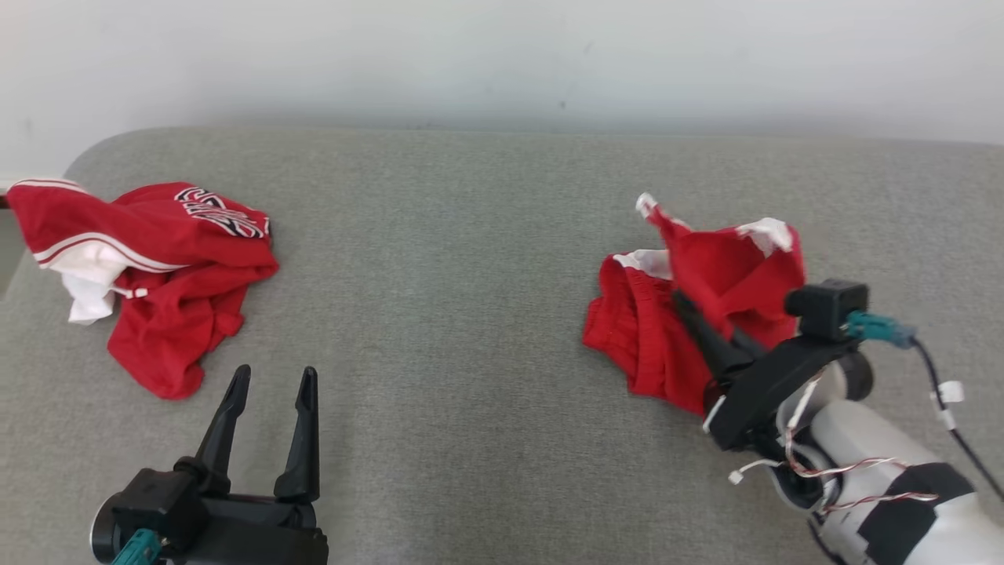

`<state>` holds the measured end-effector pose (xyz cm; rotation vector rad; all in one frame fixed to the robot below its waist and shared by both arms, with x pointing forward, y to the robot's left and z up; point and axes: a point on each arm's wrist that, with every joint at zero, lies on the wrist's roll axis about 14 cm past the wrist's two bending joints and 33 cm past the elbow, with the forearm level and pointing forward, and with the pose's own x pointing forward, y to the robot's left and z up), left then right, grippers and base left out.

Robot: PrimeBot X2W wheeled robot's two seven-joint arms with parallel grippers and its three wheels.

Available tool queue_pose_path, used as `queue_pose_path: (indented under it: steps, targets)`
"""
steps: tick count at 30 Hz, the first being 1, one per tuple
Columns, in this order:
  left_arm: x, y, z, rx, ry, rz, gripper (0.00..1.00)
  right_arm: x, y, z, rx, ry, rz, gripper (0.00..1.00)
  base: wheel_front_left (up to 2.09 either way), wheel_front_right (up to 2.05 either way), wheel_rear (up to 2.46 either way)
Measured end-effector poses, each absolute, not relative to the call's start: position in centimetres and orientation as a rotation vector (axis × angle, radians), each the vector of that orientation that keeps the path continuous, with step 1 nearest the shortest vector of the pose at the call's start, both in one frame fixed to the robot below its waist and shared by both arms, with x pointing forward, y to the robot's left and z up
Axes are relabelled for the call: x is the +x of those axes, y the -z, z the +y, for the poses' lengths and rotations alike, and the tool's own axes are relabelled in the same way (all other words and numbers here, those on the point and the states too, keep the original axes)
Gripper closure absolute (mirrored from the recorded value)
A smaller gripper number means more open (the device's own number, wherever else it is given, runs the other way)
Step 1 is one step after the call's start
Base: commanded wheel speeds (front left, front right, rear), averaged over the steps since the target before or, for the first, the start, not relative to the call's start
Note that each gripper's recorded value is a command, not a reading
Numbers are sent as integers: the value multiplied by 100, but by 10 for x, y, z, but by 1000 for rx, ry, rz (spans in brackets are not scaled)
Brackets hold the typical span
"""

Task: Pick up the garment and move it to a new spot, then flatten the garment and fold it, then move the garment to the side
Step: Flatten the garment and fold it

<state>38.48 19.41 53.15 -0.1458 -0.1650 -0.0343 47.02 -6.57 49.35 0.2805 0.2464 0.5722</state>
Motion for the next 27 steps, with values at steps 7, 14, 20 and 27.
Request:
queue_pose_path:
  steps: [7,14,20,27]
  targets:
    - [380,-528,206,-143,-3,-153,0,460,-459,-36,262,-612,350,100,0,0,0]
    - [381,-526,207,-146,-10,-151,0,462,-461,-39,237,-605,293,0,0,0,0]
    - [385,-528,200,-154,8,-158,0,472,-488,-69,249,-543,174,0,0,0,0]
    - [391,-532,195,-156,25,-170,0,476,-493,-124,230,-413,123,0,0,0,0]
